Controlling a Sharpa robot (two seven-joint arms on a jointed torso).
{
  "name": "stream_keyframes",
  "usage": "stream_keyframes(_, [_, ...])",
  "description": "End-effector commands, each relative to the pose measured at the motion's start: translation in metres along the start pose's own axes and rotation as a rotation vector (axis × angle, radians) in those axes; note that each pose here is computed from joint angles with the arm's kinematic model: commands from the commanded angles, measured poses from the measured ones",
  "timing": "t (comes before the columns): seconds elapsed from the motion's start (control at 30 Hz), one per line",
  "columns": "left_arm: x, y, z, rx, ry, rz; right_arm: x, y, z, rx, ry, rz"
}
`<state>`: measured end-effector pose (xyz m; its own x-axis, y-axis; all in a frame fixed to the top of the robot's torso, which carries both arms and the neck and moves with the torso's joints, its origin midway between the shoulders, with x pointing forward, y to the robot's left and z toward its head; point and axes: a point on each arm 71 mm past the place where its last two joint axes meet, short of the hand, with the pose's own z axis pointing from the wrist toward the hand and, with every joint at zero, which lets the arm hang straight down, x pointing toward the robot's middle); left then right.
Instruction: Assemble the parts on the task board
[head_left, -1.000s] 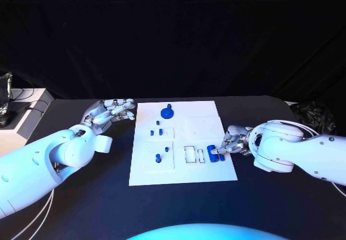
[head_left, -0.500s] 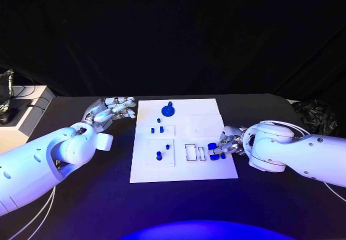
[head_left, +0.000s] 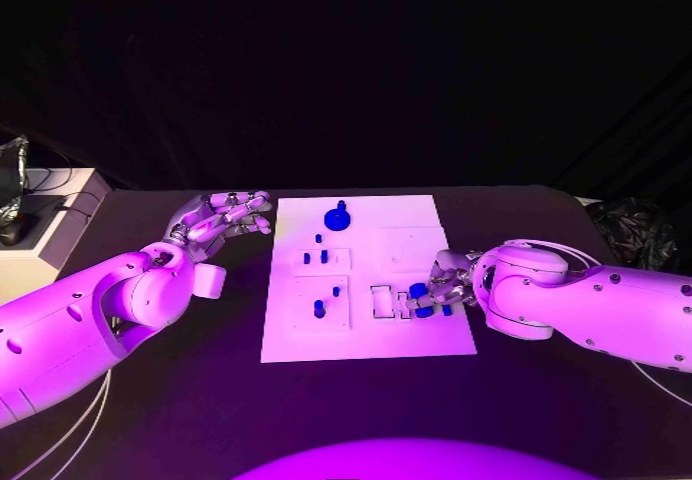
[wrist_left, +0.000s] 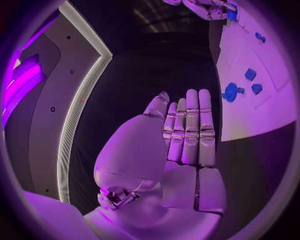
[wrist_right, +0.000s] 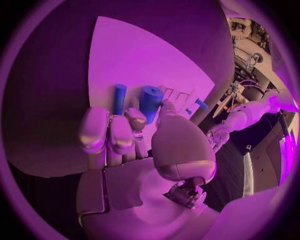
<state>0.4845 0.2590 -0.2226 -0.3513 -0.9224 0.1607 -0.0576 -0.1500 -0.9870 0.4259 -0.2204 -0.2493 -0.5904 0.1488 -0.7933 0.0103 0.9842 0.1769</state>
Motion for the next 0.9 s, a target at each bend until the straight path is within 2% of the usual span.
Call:
stream_keyframes(0.03, [0.0023,0.0002,-0.0002,0.002,0.017,-0.016,0.007,0.0,0.003,0.008,0.017,-0.044])
stream_keyframes(0.33, [0.0018,0.0,-0.0007,-0.002,0.018,-0.017,0.012,0.0,0.005,0.01,0.033,-0.022])
stream_keyframes(0.63, [0.0013,-0.0001,-0.0011,-0.004,0.018,-0.016,0.013,-0.006,0.001,0.021,0.064,0.072])
stream_keyframes(0.9, [0.001,0.0002,-0.0011,-0.006,0.018,-0.016,0.004,-0.006,-0.008,0.017,0.068,0.174])
